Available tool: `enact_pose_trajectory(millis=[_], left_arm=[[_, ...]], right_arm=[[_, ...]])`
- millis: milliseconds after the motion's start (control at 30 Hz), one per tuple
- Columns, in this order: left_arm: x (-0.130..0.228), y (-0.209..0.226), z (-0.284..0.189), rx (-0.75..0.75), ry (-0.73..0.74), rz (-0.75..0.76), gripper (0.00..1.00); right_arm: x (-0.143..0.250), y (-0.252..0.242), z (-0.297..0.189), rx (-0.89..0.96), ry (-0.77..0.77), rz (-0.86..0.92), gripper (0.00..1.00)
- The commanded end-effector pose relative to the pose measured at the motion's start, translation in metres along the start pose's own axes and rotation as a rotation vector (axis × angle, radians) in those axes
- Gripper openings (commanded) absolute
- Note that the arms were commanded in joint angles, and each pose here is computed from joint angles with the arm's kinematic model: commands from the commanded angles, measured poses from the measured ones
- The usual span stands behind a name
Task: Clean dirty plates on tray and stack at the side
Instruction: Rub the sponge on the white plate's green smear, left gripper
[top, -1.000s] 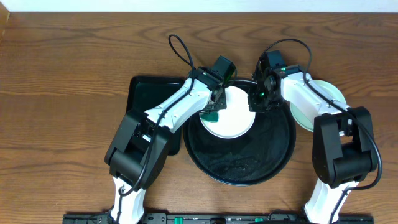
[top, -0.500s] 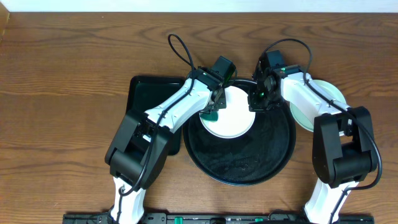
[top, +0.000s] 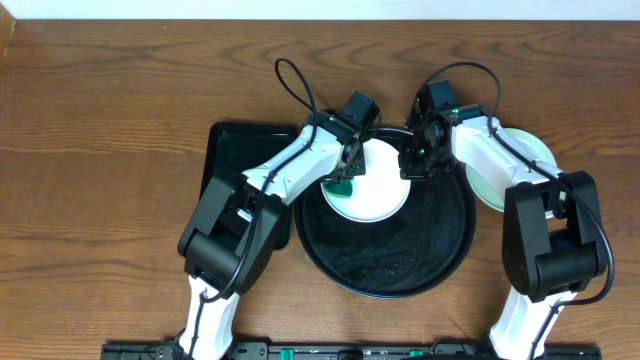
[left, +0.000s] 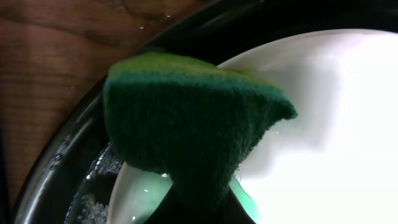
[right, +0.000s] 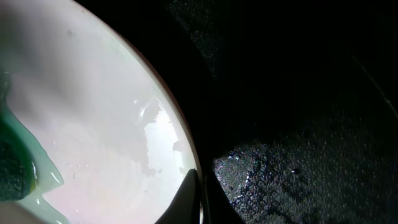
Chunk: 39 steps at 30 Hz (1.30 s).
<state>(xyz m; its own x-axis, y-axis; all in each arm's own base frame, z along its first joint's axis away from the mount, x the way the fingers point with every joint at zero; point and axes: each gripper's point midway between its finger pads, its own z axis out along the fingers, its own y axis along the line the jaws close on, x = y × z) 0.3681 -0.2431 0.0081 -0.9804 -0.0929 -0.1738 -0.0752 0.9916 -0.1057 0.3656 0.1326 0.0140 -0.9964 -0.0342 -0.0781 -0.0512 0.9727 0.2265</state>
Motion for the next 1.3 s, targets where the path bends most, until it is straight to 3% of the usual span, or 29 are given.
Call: enact_pose_trajectory(millis=[0,233,533,1100,1267], left_arm=[[0.043,-0.002,0.044,0.045,0.198,0.043,0.08],[0.059,-0.02,0.041,0.165,0.284,0.107,0.07],[0.057,-0.037,0.032,0.254,0.288,0.111,0.07],[0.011,-0.068,-0.08,0.432,0.033,0.176,0.07],[0.003,-0.054,-0.079,0.342,-0.022,0.184,0.08]], right_arm=[[0.001,0.001,0.001,0.007,0.001,-0.007,0.01],[0.0,0.001,0.001,0.006,-0.002,-0.007,0.01],[0.0,0.001,0.001,0.005,-0.005,-0.015,0.01],[0.0,0.001,0.001,0.005,-0.004,-0.015,0.01],[0.0,0.001,0.001,0.005,-0.004,-0.015,0.01]])
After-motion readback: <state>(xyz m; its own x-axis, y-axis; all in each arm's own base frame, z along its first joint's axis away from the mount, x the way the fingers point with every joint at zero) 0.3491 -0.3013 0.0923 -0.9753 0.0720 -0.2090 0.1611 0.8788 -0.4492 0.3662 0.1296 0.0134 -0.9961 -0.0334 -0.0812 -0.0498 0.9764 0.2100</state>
